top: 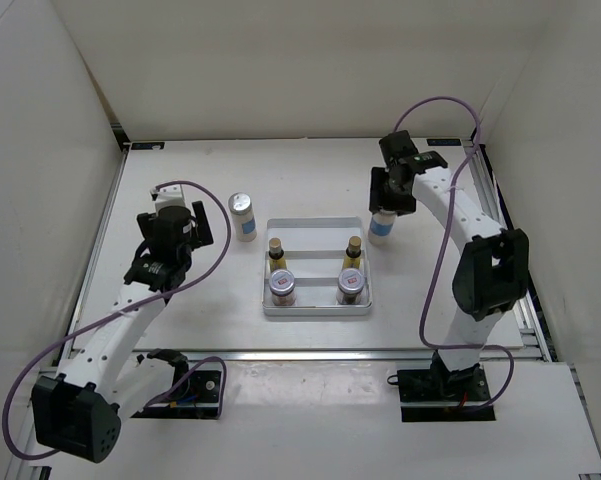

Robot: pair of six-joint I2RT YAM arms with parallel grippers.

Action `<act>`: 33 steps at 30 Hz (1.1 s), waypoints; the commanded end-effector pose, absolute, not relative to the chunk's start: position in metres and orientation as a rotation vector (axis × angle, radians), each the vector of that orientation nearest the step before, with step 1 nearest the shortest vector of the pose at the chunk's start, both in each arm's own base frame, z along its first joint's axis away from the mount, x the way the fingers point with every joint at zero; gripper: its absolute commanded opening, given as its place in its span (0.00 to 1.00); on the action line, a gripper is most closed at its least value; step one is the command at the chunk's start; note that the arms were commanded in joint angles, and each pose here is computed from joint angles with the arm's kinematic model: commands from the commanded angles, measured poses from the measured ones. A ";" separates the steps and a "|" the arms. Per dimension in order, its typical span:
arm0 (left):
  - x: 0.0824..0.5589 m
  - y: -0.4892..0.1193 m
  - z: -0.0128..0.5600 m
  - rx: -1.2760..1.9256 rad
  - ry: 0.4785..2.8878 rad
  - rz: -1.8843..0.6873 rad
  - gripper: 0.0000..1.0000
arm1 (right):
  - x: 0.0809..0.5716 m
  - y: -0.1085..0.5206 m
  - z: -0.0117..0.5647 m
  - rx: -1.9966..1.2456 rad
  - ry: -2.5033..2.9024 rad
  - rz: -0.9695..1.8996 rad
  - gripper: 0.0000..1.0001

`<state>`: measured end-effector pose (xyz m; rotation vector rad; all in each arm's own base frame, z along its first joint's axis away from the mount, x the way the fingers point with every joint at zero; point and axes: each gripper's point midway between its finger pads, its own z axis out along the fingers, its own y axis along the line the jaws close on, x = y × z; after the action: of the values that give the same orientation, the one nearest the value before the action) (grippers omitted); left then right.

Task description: Organize the condiment bottles

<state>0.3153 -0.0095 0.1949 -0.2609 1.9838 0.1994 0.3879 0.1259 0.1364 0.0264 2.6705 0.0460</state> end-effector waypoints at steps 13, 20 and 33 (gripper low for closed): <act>0.324 -0.018 0.205 -0.261 1.967 0.137 1.00 | 0.374 0.210 0.213 -0.290 2.423 0.252 0.13; 0.324 -0.018 0.205 -0.261 1.967 0.137 1.00 | 0.365 0.221 0.177 -0.329 2.497 0.235 0.13; 0.328 -0.034 0.209 -0.187 1.957 0.047 1.00 | 0.379 0.205 0.181 -0.230 2.487 0.090 0.94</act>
<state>0.3198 -0.0210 0.1843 -0.2259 2.0239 0.1471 0.3611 0.2066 0.1431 -0.3008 2.5959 0.1111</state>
